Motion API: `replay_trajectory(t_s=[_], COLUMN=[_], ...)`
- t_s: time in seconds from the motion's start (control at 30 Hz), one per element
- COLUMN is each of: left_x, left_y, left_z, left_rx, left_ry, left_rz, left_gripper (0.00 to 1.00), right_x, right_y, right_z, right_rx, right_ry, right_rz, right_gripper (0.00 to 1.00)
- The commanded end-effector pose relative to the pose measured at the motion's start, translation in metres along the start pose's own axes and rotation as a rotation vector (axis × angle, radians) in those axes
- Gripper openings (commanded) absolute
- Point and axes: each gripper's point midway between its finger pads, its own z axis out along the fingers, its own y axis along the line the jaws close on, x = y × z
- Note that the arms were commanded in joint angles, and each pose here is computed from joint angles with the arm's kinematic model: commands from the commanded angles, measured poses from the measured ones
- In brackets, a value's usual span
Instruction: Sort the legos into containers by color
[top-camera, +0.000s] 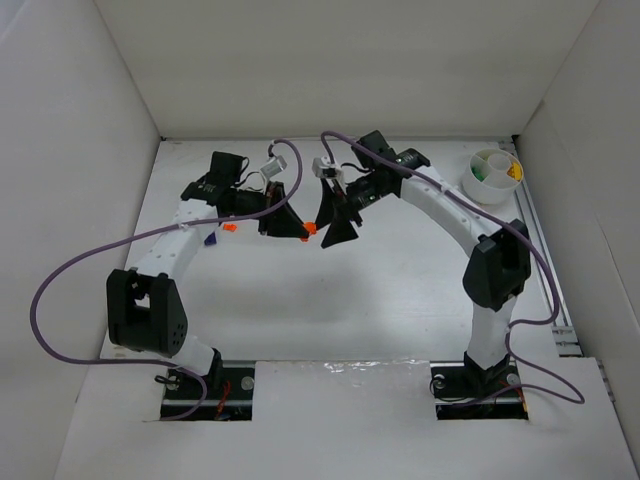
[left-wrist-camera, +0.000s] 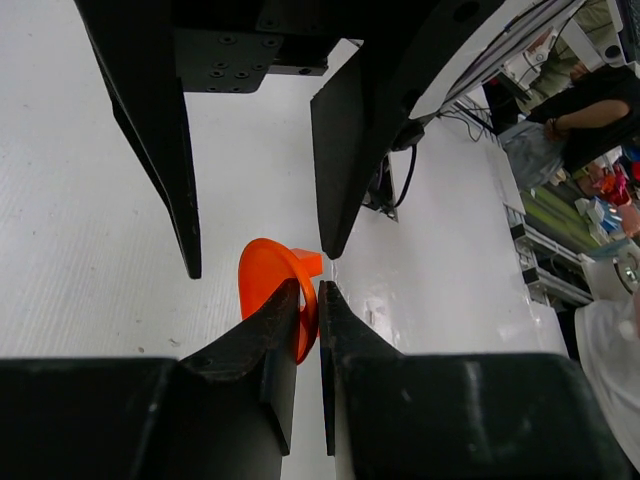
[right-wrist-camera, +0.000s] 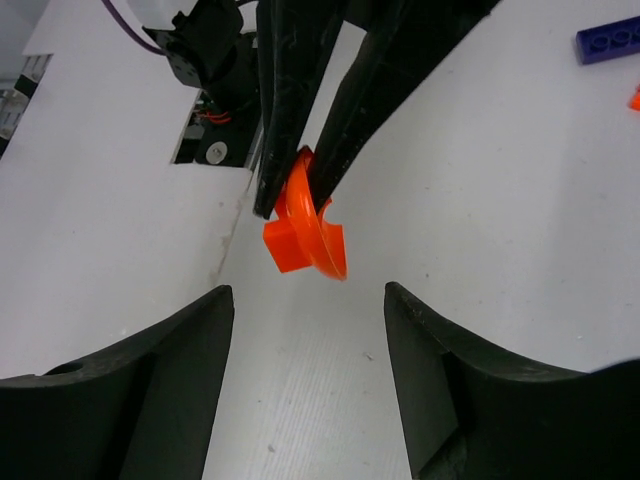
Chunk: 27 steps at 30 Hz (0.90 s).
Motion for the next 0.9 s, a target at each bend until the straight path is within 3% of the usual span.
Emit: replay_trajectory(t_s=[0.0,0.27,0.53,0.7,0.87], left_x=[-0.014,-0.011,-0.01,-0.012,-0.012], left_y=[-0.055,-0.056,-0.054,-0.05,-0.047], left_z=[-0.004,-0.001,-0.001,-0.008,-0.01], left_rx=[0.244,0.251,0.251,0.228,0.219], left_ry=[-0.07,-0.065,-0.064,-0.08,-0.089], left_rz=[0.046,0.046,0.045,0.032,0.055], left_gripper=[0.0,0.0,0.0,0.0,0.13], right_x=[-0.04,-0.057,-0.059,-0.057,-0.054], right_y=[0.009,0.011,0.018,0.02,0.017], right_z=[-0.004,0.002,0.011,0.012,0.011], right_rx=[0.011,0.026,0.027,0.037,0.066], right_ry=[-0.049,-0.052,-0.032,-0.019,-0.002], right_rz=[-0.152,-0.186,-0.186,-0.188,-0.187], right_gripper=[0.67,0.59,0.34,0.13,0.03])
